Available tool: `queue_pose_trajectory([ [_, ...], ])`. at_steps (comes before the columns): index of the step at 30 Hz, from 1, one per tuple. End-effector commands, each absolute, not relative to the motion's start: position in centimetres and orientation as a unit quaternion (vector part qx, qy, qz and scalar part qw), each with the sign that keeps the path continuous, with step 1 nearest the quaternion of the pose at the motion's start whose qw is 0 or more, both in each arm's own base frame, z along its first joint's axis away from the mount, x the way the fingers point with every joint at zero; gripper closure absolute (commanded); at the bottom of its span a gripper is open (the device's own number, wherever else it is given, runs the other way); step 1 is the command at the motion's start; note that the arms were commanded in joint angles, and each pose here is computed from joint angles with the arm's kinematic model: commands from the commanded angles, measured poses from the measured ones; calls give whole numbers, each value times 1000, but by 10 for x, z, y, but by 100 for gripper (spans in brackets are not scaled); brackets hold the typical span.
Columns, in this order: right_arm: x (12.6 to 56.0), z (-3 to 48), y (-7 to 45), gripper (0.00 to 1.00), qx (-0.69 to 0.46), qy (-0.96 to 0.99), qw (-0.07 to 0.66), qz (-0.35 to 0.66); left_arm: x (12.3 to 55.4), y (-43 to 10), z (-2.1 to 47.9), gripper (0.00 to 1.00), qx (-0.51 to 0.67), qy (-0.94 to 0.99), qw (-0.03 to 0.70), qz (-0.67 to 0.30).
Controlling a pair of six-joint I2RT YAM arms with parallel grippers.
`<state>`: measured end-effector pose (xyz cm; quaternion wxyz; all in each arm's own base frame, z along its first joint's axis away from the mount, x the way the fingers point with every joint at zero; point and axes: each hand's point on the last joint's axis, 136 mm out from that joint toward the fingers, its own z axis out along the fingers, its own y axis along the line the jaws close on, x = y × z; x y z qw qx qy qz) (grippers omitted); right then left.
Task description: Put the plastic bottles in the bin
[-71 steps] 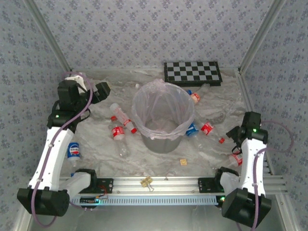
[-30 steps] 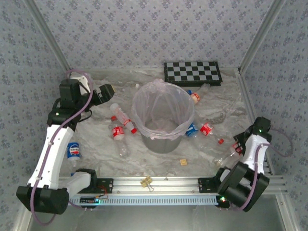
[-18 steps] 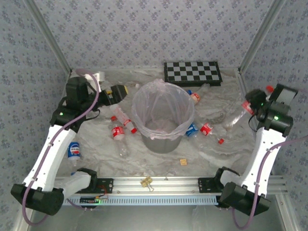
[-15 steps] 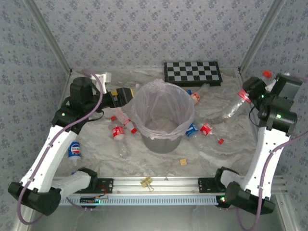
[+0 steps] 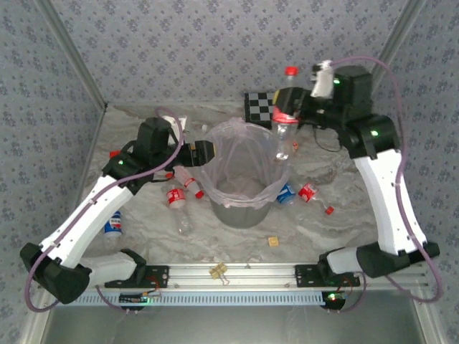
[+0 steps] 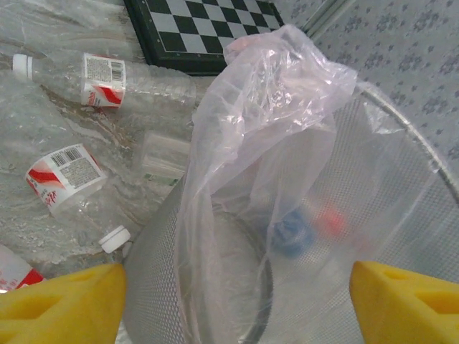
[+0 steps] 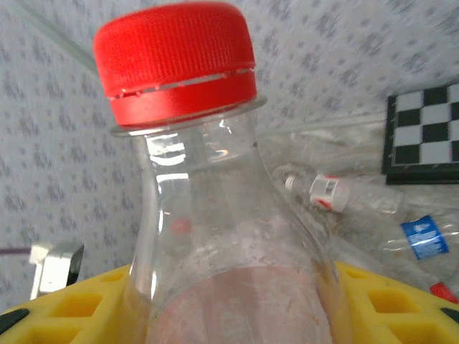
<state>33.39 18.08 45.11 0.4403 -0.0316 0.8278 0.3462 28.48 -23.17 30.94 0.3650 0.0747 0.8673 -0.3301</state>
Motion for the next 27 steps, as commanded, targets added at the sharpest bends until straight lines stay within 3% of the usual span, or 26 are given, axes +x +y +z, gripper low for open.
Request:
queue_pose_trajectory([
  [1,333,426,205,49,-102,851,422,294,287,-239,309,24,73,865,369,-332],
  [6,315,380,247,50,-202,873,377,235,289,-244,295,38,65,872,356,-329],
  [11,301,331,258,49,-258,897,325,150,290,-241,293,49,61,875,366,-310],
  [22,294,243,271,48,-302,916,258,64,299,-237,286,66,46,881,372,-288],
  [27,294,213,283,44,-294,921,244,72,302,-236,281,70,43,884,371,-281],
])
